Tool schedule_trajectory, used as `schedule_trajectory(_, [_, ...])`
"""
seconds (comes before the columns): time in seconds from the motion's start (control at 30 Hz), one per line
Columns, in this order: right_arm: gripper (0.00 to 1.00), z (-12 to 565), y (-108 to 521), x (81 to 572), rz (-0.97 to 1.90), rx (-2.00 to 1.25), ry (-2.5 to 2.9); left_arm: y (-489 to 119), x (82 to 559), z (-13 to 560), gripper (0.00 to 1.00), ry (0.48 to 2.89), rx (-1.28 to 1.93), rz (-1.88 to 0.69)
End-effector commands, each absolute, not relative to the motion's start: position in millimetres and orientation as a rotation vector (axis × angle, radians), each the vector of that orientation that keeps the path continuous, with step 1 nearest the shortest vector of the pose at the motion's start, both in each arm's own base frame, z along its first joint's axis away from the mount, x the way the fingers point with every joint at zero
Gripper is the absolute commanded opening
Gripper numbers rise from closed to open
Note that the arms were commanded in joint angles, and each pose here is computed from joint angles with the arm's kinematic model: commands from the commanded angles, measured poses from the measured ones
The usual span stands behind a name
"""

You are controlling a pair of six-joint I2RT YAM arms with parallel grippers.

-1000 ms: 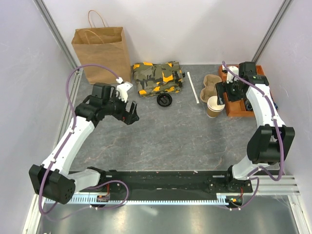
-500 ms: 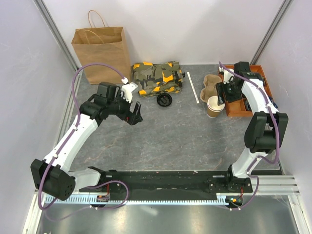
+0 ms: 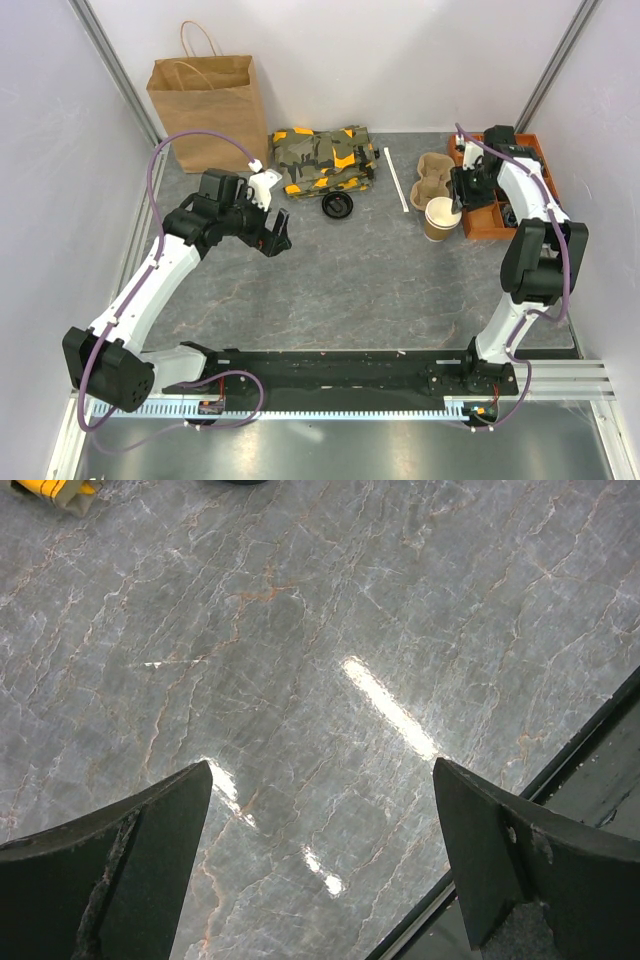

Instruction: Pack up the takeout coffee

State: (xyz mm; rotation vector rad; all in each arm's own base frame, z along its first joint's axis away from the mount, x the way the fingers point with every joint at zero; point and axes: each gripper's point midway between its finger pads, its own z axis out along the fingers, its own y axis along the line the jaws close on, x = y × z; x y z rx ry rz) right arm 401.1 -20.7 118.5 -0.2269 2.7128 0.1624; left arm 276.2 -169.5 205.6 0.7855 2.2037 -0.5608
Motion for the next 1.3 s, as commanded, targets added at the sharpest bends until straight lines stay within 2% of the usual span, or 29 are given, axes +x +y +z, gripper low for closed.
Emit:
schedule_trajectory(0.0, [0.47,128,-23,415,0.226,-0.169,2.675,-169,285,219,1.0,2.126,0.799,-0.513])
schedule_trajectory(0.2, [0.33,130,-18,416,0.305,-0.154,2.67,-168,285,217,1.0,2.131,0.801,-0.513])
schedule_trajectory(0.3, [0.19,131,-16,416,0.341,-0.144,2.667,-169,287,218,1.0,2.131,0.801,-0.511])
schedule_trajectory(0.33, [0.12,133,-15,416,0.353,-0.144,2.664,-169,287,219,1.0,2.129,0.799,-0.512])
schedule_trajectory(0.43, [0.0,142,-15,414,0.363,-0.143,2.651,-172,290,220,1.0,2.127,0.799,-0.526])
schedule_trajectory(0.7, [0.0,160,-16,404,0.447,-0.125,2.628,-199,306,243,1.0,2.084,0.741,-0.681])
schedule_trajectory(0.93, [0.0,158,-16,391,0.541,-0.105,2.633,-248,319,258,1.0,2.052,0.646,-0.964])
schedule_trajectory(1.27, [0.0,231,-29,408,0.543,-0.092,2.437,-266,342,268,1.0,2.002,0.591,-0.985])
